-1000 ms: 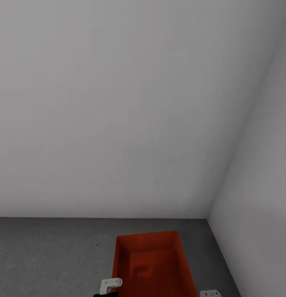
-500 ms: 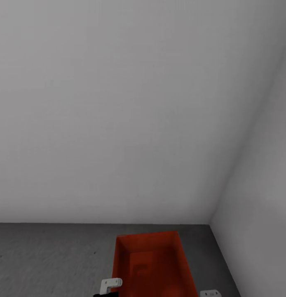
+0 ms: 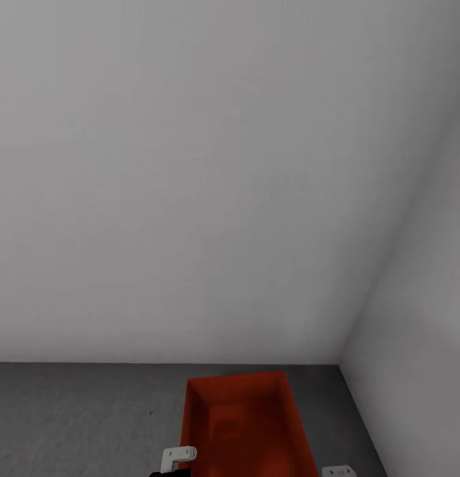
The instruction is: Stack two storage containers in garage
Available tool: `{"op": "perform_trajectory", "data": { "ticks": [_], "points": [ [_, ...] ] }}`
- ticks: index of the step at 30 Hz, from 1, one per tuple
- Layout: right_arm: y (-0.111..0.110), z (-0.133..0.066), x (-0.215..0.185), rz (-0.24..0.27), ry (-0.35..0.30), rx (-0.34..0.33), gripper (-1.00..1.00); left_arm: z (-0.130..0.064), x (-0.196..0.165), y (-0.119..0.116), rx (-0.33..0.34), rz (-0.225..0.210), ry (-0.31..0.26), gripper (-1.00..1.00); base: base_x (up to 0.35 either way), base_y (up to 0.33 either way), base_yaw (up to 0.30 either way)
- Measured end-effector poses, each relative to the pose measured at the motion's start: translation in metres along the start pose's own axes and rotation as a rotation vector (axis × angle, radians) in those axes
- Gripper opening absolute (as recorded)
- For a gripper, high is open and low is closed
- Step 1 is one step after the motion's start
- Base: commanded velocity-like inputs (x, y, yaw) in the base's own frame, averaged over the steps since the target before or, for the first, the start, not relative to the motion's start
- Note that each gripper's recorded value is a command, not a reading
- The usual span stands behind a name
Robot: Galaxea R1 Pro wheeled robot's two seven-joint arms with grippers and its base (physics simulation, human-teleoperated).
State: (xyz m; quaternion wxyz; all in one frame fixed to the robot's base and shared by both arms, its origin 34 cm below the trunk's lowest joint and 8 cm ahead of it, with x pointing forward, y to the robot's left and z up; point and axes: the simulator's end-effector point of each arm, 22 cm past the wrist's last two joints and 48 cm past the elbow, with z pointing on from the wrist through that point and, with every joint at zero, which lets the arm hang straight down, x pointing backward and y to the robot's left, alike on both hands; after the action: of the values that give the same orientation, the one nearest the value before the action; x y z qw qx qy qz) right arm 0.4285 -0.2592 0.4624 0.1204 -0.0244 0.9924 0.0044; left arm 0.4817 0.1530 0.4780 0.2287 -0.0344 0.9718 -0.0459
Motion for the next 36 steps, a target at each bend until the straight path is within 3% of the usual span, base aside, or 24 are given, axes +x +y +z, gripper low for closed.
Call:
{"op": "perform_trajectory", "data": {
  "ticks": [26, 36],
  "points": [
    [0.000, 0.000, 0.000, 0.000, 0.001, 0.000, -1.00, 0.000, 0.000, 0.000, 0.000, 0.000, 0.001, -1.00, 0.004, 0.000, 0.000],
    [0.000, -0.016, -0.005, 0.000, 0.000, 0.000, -1.00, -0.015, -0.008, -0.002, 0.000, 0.000, 0.000, -1.00, 0.000, 0.000, 0.000]
  ]
}}
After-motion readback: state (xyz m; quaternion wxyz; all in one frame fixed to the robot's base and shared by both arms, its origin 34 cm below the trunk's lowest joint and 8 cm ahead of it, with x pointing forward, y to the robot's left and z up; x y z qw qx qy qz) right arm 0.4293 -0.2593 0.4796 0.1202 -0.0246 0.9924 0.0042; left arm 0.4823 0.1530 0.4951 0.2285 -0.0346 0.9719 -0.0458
